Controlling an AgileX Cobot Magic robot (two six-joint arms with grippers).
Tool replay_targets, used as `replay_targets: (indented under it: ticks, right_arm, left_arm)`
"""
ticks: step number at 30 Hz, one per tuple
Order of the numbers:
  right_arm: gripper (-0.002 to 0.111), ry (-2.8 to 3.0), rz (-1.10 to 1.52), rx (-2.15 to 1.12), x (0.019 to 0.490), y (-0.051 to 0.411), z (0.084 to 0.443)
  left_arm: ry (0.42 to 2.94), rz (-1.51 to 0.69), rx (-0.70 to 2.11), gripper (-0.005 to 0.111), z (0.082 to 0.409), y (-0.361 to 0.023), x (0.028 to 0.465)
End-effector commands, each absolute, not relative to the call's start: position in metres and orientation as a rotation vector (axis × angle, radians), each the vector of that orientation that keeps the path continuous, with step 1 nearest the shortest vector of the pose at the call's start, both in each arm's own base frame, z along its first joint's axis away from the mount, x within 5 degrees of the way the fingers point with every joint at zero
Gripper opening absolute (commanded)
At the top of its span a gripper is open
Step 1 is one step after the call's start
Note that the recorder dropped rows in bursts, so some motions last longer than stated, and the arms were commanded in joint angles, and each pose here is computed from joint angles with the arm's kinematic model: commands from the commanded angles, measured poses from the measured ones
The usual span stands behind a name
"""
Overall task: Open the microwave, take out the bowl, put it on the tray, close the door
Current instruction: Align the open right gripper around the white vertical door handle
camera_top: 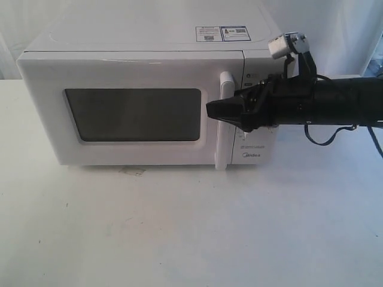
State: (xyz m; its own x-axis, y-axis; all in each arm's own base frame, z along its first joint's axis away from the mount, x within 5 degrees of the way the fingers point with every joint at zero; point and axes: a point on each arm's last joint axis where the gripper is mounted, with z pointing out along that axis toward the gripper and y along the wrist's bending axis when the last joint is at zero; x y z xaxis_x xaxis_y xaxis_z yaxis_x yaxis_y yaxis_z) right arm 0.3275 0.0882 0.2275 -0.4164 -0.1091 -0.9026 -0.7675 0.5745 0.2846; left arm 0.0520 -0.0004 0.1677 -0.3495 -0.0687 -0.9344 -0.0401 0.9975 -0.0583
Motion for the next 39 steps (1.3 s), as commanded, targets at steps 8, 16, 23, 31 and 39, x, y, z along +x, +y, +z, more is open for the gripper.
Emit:
replay_targets:
  ticks: [8,16,23,31,39]
  right_arm:
    - [0.0,1.953,0.755,-0.595,0.349,0.083,0.213]
    - [0.01,2.002,0.707,-0.536,0.352,0.079,0.21]
    - [0.058,2.006,0.728,-0.519,0.351,0.079,0.211]
    - [0.051,1.968,0.754,-0.539,0.353,0.082,0.218]
    - [0.052,1.905,0.753,-0.543,0.35,0.082,0.242]
  left_arm:
    - [1.929,-0.034,-0.075,0.0,0.167,-0.001,0.052]
    - [1.929,-0.034,-0.075,0.0,0.167,-0.001,0.052]
    - [1.929,-0.034,-0.075,0.0,0.167,-0.001,0.052]
    - [1.929,-0.034,-0.075,0.0,0.167,-0.001,0.052]
    - [1.929,-0.034,-0.075,0.0,0.167,-0.001,0.052]
